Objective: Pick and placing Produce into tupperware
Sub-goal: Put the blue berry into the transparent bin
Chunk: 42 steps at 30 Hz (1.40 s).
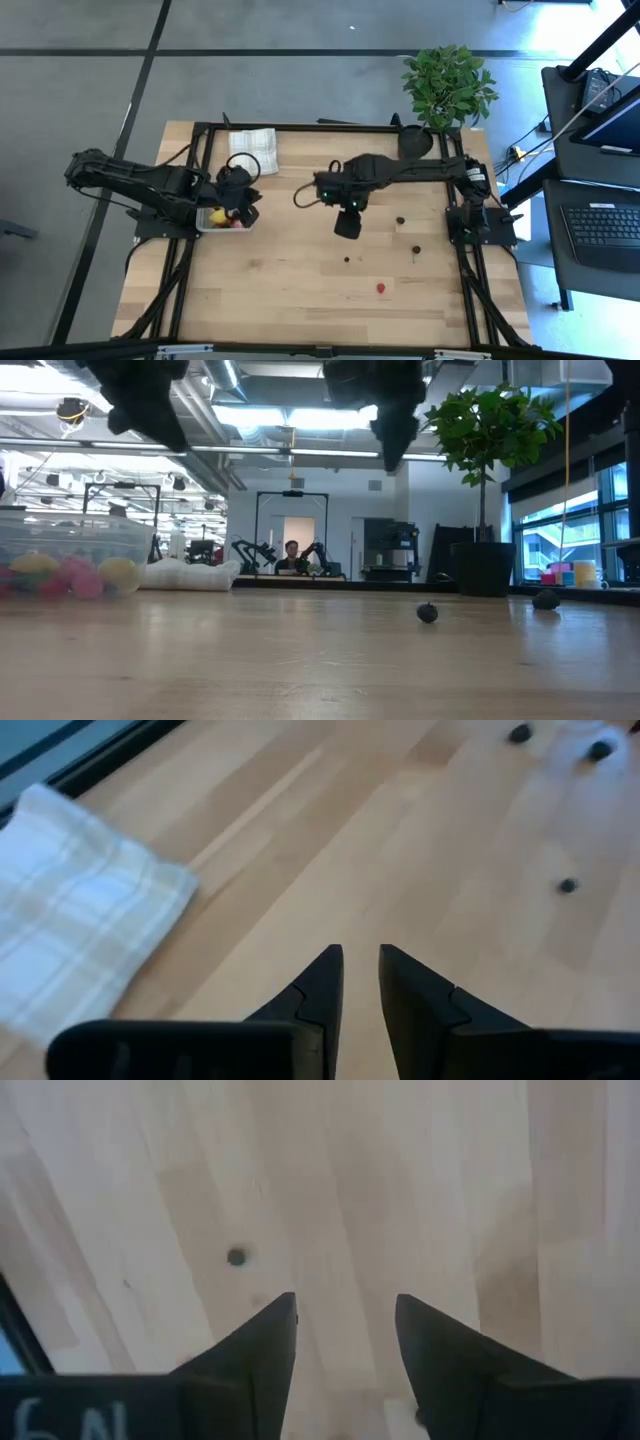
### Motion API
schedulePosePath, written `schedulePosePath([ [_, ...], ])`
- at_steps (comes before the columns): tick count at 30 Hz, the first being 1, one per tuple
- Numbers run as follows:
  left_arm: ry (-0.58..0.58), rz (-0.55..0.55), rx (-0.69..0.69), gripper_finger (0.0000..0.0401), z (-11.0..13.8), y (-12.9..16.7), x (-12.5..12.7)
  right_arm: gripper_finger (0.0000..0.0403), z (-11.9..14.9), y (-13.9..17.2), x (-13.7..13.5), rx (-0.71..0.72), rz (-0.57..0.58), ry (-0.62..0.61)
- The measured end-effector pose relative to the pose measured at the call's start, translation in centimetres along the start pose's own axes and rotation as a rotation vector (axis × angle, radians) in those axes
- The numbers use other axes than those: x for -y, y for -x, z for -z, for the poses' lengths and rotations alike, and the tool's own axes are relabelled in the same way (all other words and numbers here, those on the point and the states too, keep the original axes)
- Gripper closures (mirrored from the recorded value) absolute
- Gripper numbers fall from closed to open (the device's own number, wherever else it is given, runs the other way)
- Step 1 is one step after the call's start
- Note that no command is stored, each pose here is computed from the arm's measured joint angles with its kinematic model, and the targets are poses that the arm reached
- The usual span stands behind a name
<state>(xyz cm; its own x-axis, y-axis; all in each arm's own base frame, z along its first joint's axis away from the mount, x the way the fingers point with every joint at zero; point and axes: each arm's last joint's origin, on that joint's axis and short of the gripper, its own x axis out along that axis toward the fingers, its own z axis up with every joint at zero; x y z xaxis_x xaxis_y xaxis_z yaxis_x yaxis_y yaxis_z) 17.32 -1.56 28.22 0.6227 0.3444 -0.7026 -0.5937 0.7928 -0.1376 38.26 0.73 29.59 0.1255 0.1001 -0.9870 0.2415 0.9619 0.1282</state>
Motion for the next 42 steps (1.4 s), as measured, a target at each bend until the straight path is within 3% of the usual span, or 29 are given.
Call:
schedulePosePath([
  [4, -0.012, 0.042, 0.024, 0.0316, -0.3, 0.0, 0.4, 0.0228, 0.6, -0.2, -1.7, -0.009, 0.017, -0.02],
  [11, -0.217, 0.107, 0.064, 0.0244, -0.4, 0.3, 1.2, 0.0228, 0.6, -0.4, -4.3, 0.071, -0.025, -0.028],
  [14, -0.251, 0.117, 0.065, 0.0226, -0.3, 0.4, 1.4, 0.0228, 0.8, -0.4, -5.6, 0.107, -0.03, 0.008],
  [18, -0.277, 0.136, 0.064, 0.0214, 0.0, 0.6, 1.7, 0.0228, 1.6, -0.7, -7.7, 0.159, 0.054, 0.113],
  [21, -0.329, 0.153, 0.066, 0.0212, 0.3, 0.8, 2.1, 0.0228, 2.5, -1.0, -9.5, 0.233, 0.181, 0.153],
  [26, -0.353, 0.181, 0.074, 0.0218, 0.5, 1.1, 2.5, 0.0228, 3.8, -1.0, -11.8, 0.348, 0.297, 0.095],
  [34, -0.36, 0.226, 0.1, 0.0219, 0.7, 1.5, 3.1, 0.0228, 6.0, -1.0, -14.6, 0.437, 0.329, 0.0],
  [42, -0.376, 0.292, 0.147, 0.0219, 0.7, 2.0, 4.0, 0.0228, 9.2, -2.3, -17.1, 0.597, 0.382, -0.22],
])
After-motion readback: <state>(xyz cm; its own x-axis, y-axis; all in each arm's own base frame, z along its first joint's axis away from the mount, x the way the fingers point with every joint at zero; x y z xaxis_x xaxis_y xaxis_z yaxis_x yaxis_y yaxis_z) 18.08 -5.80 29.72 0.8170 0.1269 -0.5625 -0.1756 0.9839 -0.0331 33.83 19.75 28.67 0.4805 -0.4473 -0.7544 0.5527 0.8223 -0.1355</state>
